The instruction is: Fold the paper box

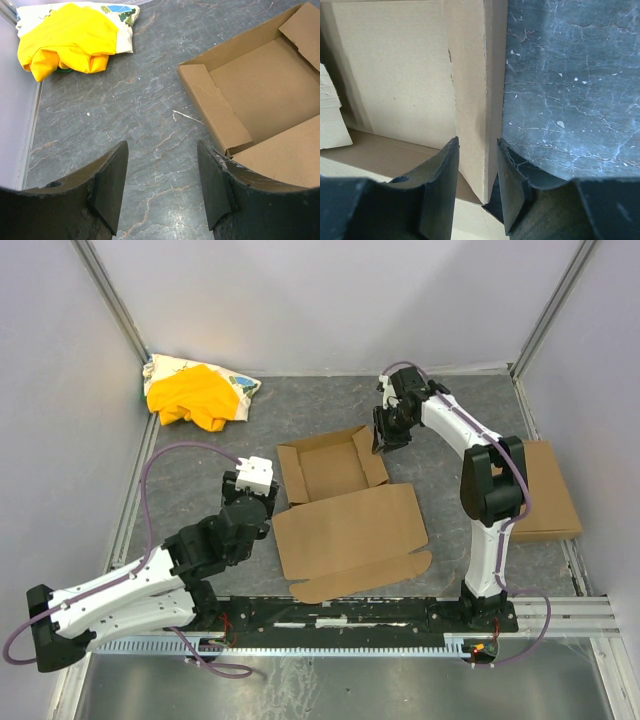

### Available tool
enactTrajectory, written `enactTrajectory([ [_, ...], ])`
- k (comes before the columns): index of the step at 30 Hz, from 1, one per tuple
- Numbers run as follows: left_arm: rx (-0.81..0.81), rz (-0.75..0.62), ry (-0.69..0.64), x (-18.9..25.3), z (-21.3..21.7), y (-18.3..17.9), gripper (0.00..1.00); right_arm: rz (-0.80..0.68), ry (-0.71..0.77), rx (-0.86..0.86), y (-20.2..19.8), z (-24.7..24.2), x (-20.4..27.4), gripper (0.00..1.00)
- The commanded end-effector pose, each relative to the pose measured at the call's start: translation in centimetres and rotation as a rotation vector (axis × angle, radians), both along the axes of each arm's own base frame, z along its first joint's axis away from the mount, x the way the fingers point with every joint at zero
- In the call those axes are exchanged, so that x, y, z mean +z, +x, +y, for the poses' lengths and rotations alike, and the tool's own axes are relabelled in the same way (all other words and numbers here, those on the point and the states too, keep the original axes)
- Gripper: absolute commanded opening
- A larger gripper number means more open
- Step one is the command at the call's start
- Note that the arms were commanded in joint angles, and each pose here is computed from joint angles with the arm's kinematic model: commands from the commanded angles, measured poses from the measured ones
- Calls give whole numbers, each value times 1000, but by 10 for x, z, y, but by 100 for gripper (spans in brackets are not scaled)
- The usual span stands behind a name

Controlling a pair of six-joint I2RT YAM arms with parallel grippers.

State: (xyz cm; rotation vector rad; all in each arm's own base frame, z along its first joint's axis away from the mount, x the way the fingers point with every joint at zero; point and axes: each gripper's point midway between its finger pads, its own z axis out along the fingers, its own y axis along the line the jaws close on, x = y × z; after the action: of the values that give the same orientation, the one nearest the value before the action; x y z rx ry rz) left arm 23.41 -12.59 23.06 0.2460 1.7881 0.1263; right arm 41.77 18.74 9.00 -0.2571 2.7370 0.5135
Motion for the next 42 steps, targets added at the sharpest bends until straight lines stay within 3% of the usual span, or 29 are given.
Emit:
enactTrajectory([
  [1, 3, -24, -83, 6, -5, 2, 64, -14, 45, -2, 4, 10, -6, 43],
  [9, 1, -26, -83, 7, -5, 2, 64, -18, -115, 24, 4, 18, -25, 40],
  [18, -6, -28, -93, 8, -6, 1, 65, -40, -456, 54, -6, -4, -38, 42],
  [26, -33, -23, -101, 10, -11, 1, 66, -51, -693, 67, -13, -30, -50, 16],
  [32, -54, -12, -99, 8, -15, 0, 66, -70, -838, 66, -11, -46, -51, 14],
  [34, -60, -10, -100, 8, -16, 0, 66, -62, -819, 83, -12, -42, -55, 18],
  [37, -57, -9, -97, 8, -16, 0, 66, -84, -756, 78, -13, -34, -54, 47],
  [40, -55, -13, -101, 9, -14, 0, 66, -122, -700, 55, -7, -27, -44, 60],
  [42, -55, -14, -103, 9, -14, -1, 66, -137, -657, 47, -1, -21, -39, 62],
])
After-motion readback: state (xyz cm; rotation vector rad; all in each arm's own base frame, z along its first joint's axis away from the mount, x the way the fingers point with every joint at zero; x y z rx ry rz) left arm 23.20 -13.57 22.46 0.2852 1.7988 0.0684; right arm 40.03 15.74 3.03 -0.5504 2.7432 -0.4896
